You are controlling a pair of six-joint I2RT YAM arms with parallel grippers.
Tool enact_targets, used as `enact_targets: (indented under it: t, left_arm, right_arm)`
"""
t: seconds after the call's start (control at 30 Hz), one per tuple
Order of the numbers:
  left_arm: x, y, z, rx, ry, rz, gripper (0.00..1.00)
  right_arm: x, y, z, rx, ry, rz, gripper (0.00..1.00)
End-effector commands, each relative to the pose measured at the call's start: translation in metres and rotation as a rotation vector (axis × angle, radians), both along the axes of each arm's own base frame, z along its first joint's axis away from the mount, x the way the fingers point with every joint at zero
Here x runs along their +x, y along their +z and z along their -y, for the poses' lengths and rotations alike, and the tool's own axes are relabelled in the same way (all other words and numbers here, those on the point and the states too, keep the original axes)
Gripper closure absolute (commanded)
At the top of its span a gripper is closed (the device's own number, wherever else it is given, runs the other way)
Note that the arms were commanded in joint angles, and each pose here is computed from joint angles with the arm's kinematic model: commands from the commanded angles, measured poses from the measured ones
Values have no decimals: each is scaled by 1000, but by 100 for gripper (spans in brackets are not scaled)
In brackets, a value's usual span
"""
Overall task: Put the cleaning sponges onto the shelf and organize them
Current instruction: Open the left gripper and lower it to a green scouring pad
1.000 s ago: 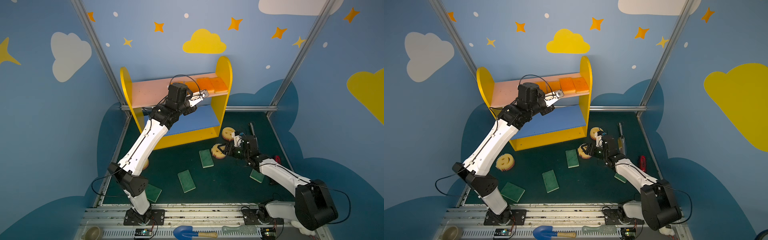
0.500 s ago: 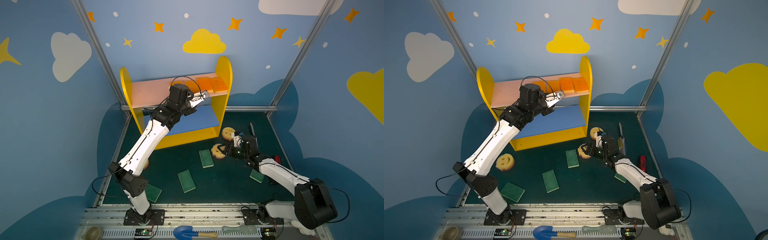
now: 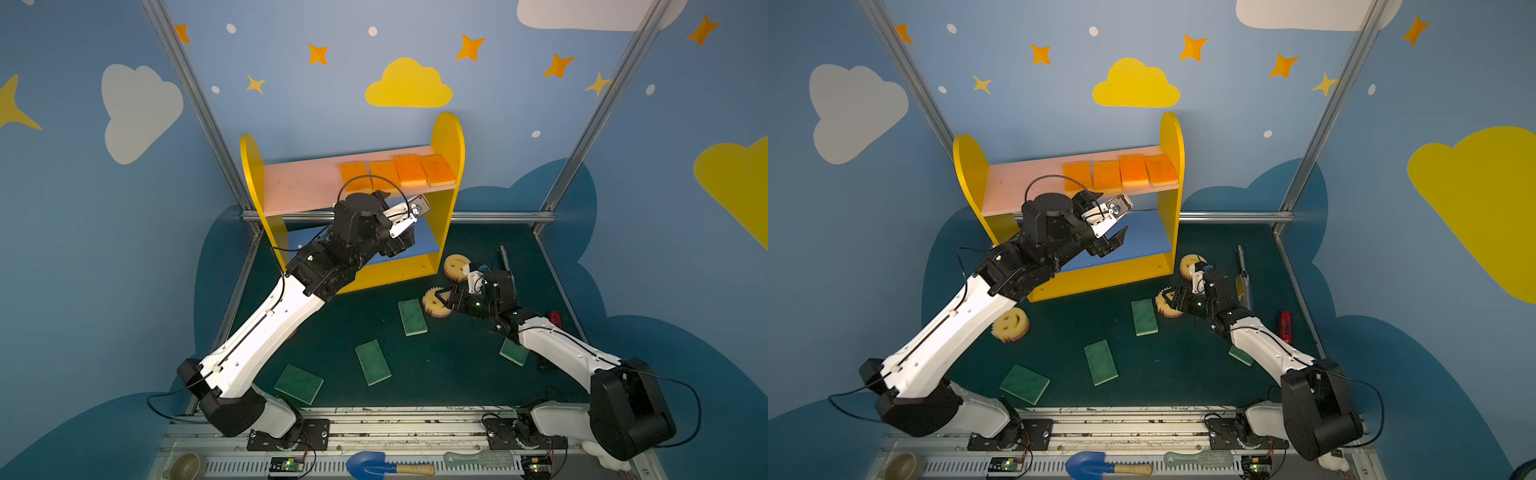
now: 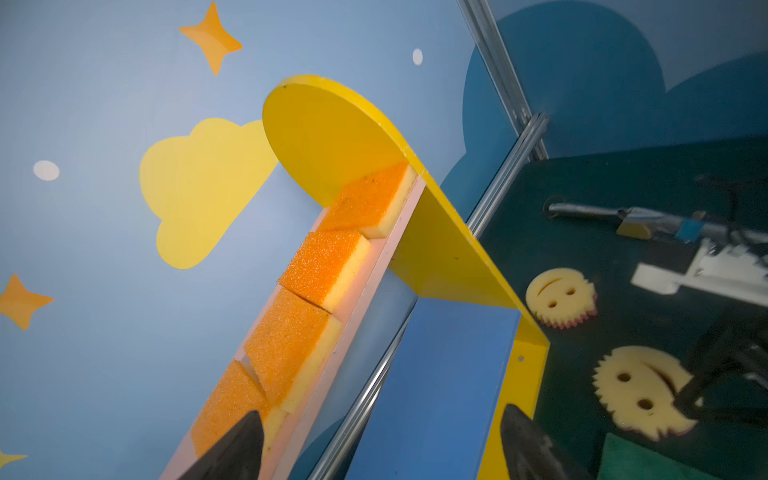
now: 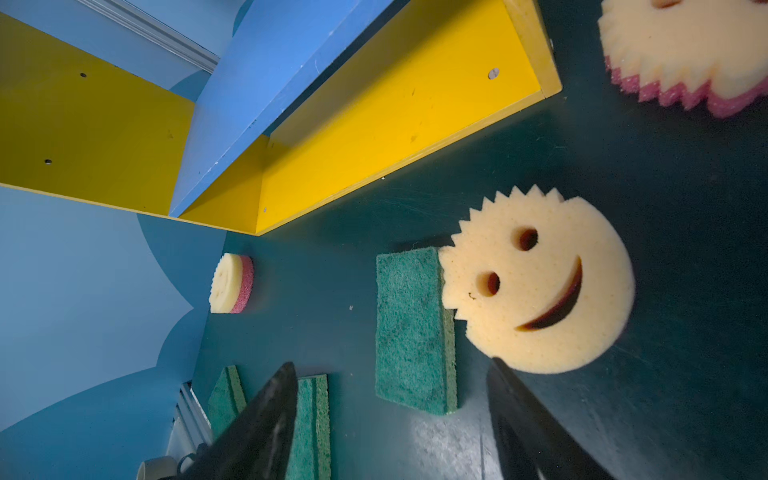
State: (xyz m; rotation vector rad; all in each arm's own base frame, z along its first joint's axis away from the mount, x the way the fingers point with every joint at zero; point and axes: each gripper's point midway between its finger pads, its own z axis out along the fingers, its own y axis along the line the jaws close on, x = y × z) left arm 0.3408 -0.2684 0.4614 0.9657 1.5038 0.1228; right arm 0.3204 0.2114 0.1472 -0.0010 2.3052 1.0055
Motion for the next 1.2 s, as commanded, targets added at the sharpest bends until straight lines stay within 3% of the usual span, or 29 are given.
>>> enact_targets:
  t: [0.0,0.13,0.33,0.47,0.6,0.8,1.17]
  left_arm:
    - [-11,-33,-9,-112,142,-138,12]
    - [-39,-91,-26,-271,220,-357,15]
    - [-77,-188,-58,-448,367,-626,45]
    - [-98,-261,-68,-527,464,-797,50]
    - [-110,-317,-72,-614,497,-892,53]
    - [-127,-367,-81,-744,545,-1007,56]
    - [-151,-421,-77,-832,563,-1172,60]
  right_arm:
    - [2,19,-4,9,11,38,29]
    - [1,19,-6,13,18,36,29]
    - [-1,16,-16,12,55,22,29]
    - [-2,8,-26,-10,85,5,29]
    - [-2,-1,-32,-32,100,-10,29]
    - [-4,-9,-40,-59,122,-19,29]
    - [-4,-20,-48,-98,142,-31,29]
